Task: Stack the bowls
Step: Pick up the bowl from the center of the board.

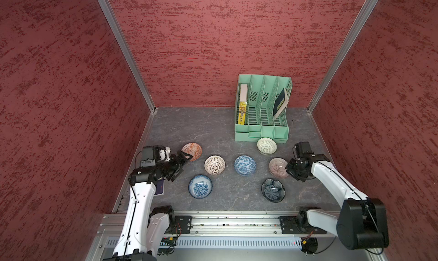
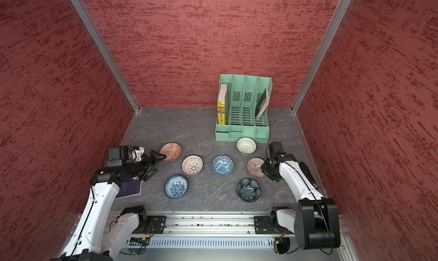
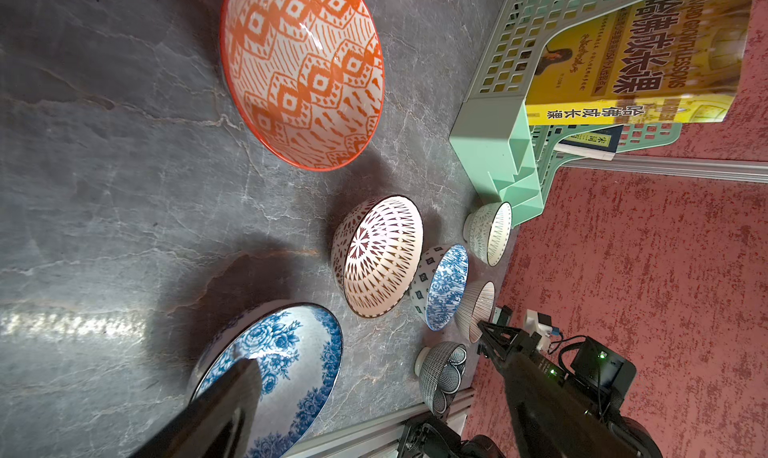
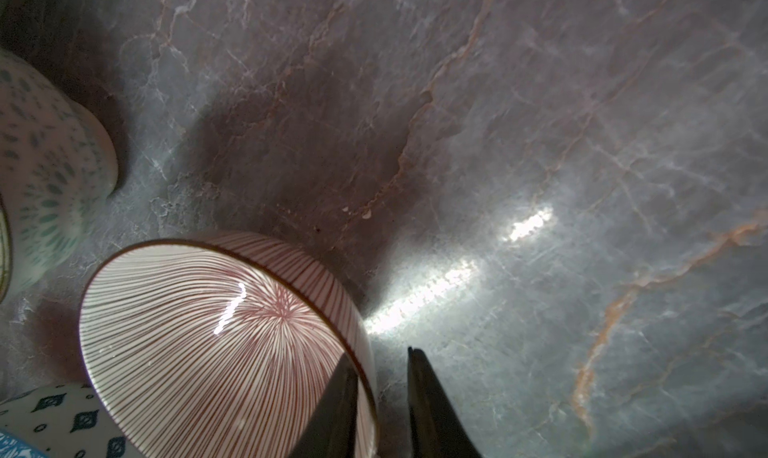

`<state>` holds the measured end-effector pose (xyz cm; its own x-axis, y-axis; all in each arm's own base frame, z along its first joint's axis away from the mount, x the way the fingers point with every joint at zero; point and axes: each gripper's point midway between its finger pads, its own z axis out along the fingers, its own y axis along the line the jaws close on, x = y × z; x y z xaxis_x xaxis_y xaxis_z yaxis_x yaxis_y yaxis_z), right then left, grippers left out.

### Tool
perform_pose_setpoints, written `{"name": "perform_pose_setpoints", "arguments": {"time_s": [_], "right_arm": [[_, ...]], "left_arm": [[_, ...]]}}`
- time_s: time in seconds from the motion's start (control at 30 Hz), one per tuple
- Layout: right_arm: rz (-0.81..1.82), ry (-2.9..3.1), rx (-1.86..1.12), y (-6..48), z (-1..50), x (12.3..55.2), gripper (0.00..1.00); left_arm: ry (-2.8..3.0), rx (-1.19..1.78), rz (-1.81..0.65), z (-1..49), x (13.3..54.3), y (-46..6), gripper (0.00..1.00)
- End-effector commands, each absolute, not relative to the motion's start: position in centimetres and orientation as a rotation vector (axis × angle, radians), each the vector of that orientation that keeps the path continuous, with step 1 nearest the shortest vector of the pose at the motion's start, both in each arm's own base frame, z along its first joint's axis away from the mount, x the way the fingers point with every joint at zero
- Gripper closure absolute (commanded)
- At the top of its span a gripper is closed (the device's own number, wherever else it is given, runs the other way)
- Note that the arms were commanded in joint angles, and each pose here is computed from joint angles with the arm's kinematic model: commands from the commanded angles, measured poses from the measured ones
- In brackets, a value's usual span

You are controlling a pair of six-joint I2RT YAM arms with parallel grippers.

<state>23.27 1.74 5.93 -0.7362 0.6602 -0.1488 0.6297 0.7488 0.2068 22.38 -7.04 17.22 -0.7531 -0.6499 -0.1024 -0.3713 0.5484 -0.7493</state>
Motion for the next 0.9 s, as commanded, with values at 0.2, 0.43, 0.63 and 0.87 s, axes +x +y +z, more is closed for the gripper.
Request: {"name": "perform_pose_setpoints", "arguments": {"time_s": [0.2,0.43,0.63,0.87], "right_arm": [[0.215,2.741,1.0,1.9,5.4,23.4,0.82],[0.218,2.742,0.988,1.9,5.6,23.5,0.9],[0.231,2.746,0.98,2.1,6.2,23.5,1.0],[0.264,2.714,0.92,2.3,10.2,23.0,1.0]], "left_arm": [[2.406,-0.807,-1.028,17.3,22.5,-6.8,0.06],[2.396,-0.8,-1.028,17.5,22.4,-6.8,0.06],[2.397,-0.798,-1.031,17.6,22.4,-6.9,0.06],[2.406,-0.787,-1.042,17.8,22.1,-7.1,0.06]]}}
